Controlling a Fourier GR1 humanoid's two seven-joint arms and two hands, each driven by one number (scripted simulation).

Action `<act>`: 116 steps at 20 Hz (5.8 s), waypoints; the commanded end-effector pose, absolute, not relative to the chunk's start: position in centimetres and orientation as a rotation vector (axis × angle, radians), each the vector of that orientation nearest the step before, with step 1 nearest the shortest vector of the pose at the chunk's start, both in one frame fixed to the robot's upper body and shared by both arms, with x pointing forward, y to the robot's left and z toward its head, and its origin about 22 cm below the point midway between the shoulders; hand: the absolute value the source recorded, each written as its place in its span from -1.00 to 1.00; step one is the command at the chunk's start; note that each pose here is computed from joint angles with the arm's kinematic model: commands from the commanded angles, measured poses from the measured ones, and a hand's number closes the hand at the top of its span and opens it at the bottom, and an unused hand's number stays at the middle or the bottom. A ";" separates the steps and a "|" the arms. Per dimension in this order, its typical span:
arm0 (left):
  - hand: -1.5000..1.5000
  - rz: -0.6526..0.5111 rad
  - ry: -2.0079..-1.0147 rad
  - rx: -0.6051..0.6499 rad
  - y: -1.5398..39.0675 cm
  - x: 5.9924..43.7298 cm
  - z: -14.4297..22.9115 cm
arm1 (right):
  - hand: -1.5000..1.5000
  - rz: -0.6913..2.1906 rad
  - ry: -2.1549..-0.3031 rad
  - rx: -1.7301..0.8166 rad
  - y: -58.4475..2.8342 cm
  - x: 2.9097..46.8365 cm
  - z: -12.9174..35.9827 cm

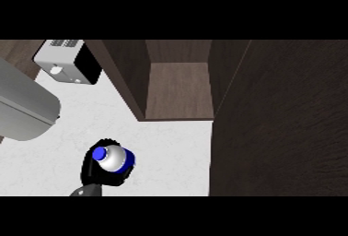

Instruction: Pick up the bottled water, place it into the cabinet and close the cabinet

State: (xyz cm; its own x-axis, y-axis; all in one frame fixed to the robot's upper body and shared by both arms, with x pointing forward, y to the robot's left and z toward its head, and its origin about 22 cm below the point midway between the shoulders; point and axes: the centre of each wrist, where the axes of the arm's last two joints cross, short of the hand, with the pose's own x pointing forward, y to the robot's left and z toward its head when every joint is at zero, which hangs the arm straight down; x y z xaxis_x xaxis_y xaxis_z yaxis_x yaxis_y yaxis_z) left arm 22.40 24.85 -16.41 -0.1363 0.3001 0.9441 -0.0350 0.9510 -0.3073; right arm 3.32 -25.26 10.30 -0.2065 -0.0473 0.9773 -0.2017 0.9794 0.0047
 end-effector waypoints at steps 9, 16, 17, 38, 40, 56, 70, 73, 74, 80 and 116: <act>1.00 0.271 -1.676 -0.331 16.7 27.0 -10.4 | -1.00 0.124 -1.822 0.231 -25.2 2.8 12.0; 1.00 0.138 -1.767 -0.246 12.4 30.1 -4.5 | -1.00 0.099 -1.805 0.218 -25.7 3.2 11.7; 1.00 0.125 -1.765 -0.211 12.5 30.4 -4.9 | -1.00 0.097 -1.811 0.232 -25.8 3.0 11.7; 1.00 0.043 -1.682 0.048 7.5 40.8 3.6 | -1.00 0.118 -1.856 0.213 -27.6 4.8 10.9; 1.00 -0.053 -1.700 0.189 9.1 41.6 3.8 | -1.00 0.111 -1.848 0.213 -27.3 4.1 10.8; -1.00 -0.010 -1.664 0.476 12.2 43.0 2.5 | -1.00 0.142 -1.869 0.262 -27.6 4.5 10.0; -1.00 -0.076 -1.757 0.449 12.7 44.2 4.7 | -1.00 0.186 -1.866 0.307 -27.5 3.9 10.4; -1.00 0.006 -1.856 0.305 10.1 44.5 6.7 | -1.00 0.173 -1.860 0.310 -27.5 4.1 10.3; -1.00 0.006 -1.881 0.267 10.1 44.3 6.2 | -1.00 0.180 -1.862 0.305 -28.2 4.1 10.3; -1.00 0.009 -1.928 0.063 8.5 44.8 8.6 | -1.00 0.178 -1.845 0.310 -27.5 3.7 10.8; 1.00 0.042 -1.877 -0.541 9.7 26.9 0.4 | -1.00 0.300 -1.808 0.347 -25.2 4.0 11.4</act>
